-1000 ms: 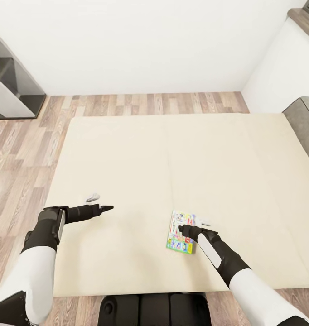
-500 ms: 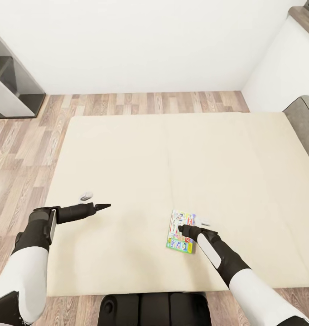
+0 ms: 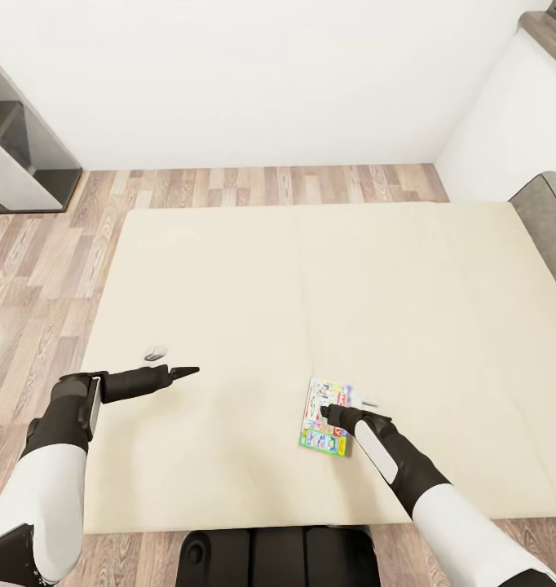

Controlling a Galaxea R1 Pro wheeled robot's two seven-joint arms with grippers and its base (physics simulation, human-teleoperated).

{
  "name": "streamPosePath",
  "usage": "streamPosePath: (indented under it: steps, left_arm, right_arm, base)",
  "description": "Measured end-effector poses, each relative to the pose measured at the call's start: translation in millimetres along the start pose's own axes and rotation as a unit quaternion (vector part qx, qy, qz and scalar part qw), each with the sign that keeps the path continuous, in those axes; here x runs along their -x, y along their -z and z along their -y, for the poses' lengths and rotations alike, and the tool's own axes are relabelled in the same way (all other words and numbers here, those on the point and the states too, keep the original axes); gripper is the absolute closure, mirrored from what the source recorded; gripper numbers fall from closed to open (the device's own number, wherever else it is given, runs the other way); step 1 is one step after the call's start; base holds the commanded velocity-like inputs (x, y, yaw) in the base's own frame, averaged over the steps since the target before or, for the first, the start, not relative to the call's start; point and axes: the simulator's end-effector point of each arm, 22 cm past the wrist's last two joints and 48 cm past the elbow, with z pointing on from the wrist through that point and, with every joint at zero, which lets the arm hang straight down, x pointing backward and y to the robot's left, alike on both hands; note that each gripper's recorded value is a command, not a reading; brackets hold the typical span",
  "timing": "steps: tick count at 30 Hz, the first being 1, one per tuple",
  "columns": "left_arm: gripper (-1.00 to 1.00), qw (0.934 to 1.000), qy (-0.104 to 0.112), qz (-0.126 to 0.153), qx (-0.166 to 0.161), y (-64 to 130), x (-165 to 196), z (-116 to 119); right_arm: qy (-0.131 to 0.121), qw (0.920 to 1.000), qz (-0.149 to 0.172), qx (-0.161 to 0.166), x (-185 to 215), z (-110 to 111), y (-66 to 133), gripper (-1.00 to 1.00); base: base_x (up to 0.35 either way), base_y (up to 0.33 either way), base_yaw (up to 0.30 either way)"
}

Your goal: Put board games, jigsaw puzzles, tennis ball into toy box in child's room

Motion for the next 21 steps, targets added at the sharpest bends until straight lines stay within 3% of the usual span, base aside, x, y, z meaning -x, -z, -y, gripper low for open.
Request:
streamPosePath:
  steps: [21]
  left_arm:
    - [-1.0, 1.0, 0.0, -0.001, 0.002, -0.2, -0.2, -0.6]
  right_arm:
    - [0.0, 1.0, 0.001, 0.001, 0.9, -0.6, 0.4, -1.0]
  base:
    - [0.0, 0.0, 0.01]
